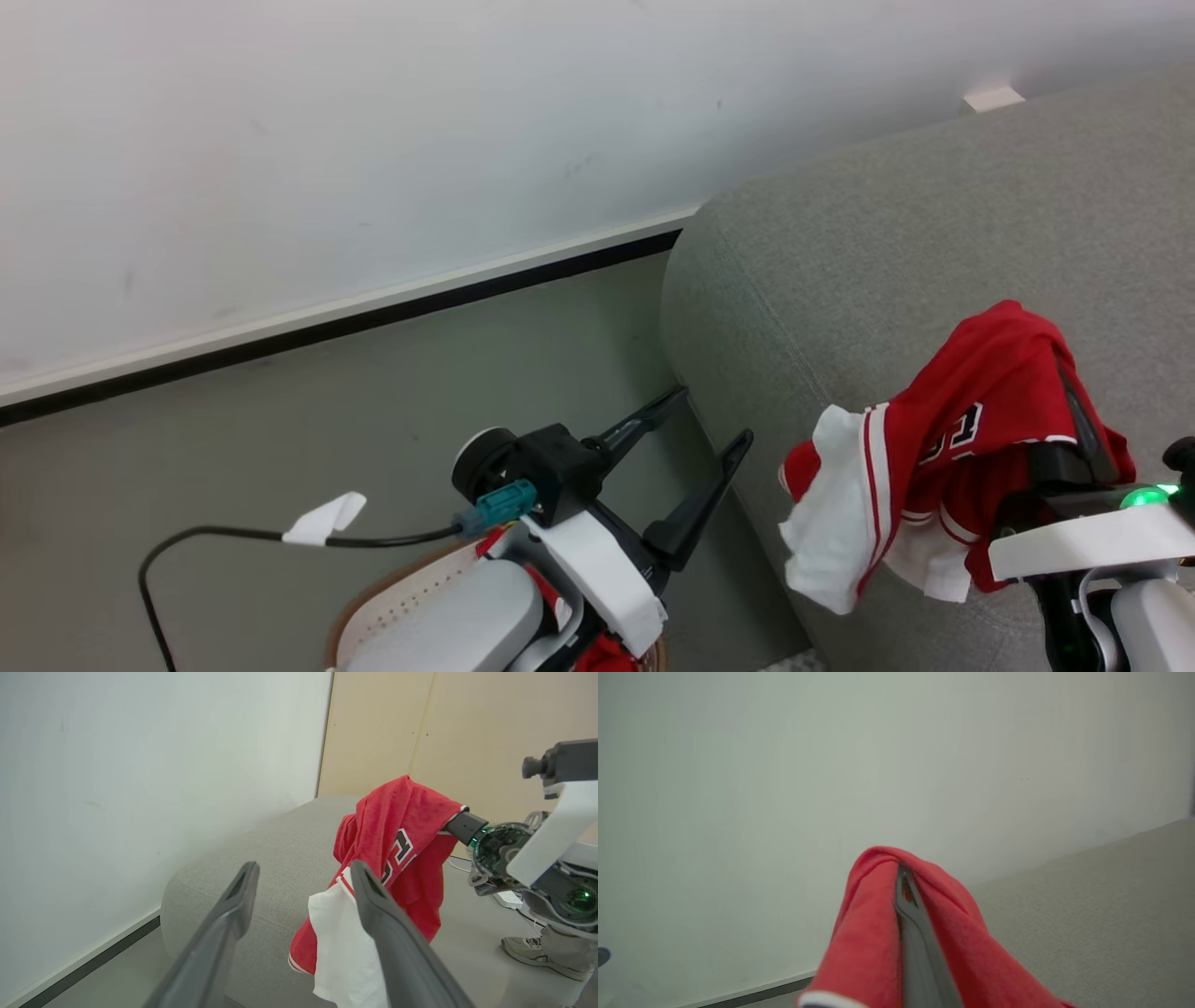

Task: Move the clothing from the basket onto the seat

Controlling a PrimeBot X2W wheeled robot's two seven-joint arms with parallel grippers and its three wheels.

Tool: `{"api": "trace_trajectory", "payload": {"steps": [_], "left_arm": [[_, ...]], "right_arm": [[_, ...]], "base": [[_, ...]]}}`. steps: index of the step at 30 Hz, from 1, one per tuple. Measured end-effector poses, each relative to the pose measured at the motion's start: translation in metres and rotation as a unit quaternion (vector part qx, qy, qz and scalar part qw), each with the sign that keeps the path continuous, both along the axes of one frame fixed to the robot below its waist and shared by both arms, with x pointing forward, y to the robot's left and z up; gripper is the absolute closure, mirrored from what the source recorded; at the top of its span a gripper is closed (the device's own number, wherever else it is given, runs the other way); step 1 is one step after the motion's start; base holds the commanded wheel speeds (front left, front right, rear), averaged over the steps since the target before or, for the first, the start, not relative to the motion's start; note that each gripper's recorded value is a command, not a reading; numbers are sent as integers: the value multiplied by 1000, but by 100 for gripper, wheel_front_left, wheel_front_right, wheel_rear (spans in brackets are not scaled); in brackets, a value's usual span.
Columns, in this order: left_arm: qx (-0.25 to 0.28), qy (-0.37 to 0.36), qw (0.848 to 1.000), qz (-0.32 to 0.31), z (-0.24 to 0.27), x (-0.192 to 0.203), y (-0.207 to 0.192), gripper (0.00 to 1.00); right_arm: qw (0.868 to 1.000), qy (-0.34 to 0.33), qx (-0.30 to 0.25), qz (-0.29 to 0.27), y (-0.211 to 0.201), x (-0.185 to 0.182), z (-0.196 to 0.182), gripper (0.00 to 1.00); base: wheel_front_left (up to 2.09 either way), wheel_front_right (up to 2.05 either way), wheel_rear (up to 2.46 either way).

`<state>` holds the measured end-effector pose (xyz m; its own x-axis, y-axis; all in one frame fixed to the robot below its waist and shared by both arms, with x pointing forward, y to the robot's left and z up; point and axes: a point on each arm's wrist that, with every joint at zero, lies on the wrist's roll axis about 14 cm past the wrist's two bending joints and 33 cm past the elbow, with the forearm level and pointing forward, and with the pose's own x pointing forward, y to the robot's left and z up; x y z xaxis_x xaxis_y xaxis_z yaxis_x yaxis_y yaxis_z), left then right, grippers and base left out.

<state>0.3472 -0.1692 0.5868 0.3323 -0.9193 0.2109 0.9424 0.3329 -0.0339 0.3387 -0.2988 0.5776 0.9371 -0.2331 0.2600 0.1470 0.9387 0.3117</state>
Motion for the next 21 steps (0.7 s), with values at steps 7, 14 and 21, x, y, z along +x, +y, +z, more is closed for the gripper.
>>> {"api": "trace_trajectory", "payload": {"steps": [7, 14, 21], "left_arm": [[3, 5, 1000, -10, -13, 4, -3, 0], [2, 11, 1000, -12, -30, 34, 0, 0], [-6, 45, 999, -3, -61, 78, 12, 0]], "right_arm": [[1000, -6, -1, -9, -10, 8, 7, 100], [999, -32, -25, -2, -29, 66, 41, 100], [996, -42, -79, -29, -76, 145, 74, 100]], "base": [[0, 0, 0], [0, 0, 0], [0, 0, 0]]}}
